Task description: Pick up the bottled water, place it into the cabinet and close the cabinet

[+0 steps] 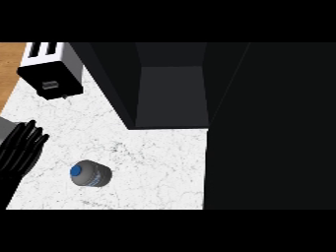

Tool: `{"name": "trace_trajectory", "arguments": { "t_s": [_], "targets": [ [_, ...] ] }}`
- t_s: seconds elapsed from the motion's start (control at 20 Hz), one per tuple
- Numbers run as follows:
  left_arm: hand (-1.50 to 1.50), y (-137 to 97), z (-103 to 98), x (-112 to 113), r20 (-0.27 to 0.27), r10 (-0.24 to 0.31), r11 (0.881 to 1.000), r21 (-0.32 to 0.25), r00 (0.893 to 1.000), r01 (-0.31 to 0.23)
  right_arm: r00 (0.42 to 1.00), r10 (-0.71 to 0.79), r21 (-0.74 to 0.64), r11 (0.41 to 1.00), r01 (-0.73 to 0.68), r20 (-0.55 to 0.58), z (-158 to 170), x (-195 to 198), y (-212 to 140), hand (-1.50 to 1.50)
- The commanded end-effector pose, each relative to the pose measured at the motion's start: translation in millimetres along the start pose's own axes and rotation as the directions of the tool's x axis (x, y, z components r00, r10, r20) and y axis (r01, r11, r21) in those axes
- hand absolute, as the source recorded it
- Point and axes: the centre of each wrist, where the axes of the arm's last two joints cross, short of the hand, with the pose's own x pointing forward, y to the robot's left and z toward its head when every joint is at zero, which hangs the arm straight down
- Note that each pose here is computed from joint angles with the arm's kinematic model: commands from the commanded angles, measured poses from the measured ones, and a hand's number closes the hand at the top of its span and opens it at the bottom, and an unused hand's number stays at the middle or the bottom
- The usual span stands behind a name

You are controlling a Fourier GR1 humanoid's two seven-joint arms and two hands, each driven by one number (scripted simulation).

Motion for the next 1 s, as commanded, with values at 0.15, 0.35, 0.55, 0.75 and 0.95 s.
{"name": "trace_trajectory", "arguments": {
  "t_s": [0.15,0.35,0.55,0.75,0.95],
  "targets": [
    [-1.50,12.2,-17.0,-65.8,-0.131,0.071,0.997,-0.009,0.989,-0.073,0.998,0.007,0.009,1.000,-0.007,0.057,7.3,28.4,10.5,-1.50],
    [-1.50,-1.5,-31.7,-94.7,-0.155,0.111,0.994,0.011,0.982,-0.111,0.998,0.006,0.023,1.000,-0.007,0.065,14.5,30.8,11.7,-1.50],
    [-1.50,20.6,-18.1,-124.2,-0.159,0.090,0.996,0.011,0.983,-0.089,0.998,0.031,0.014,0.999,-0.031,0.047,19.3,41.1,15.8,-1.50],
    [-1.50,10.9,-24.3,-153.1,-0.183,0.121,0.992,-0.006,0.976,-0.124,0.998,0.013,-0.003,1.000,-0.012,0.067,18.0,42.6,21.9,-1.50],
    [-1.50,1.0,-26.4,-174.5,-0.184,0.127,0.988,-0.059,0.975,-0.139,0.999,0.008,0.026,1.000,-0.009,0.050,25.2,45.0,21.5,-1.50]
  ]
}}
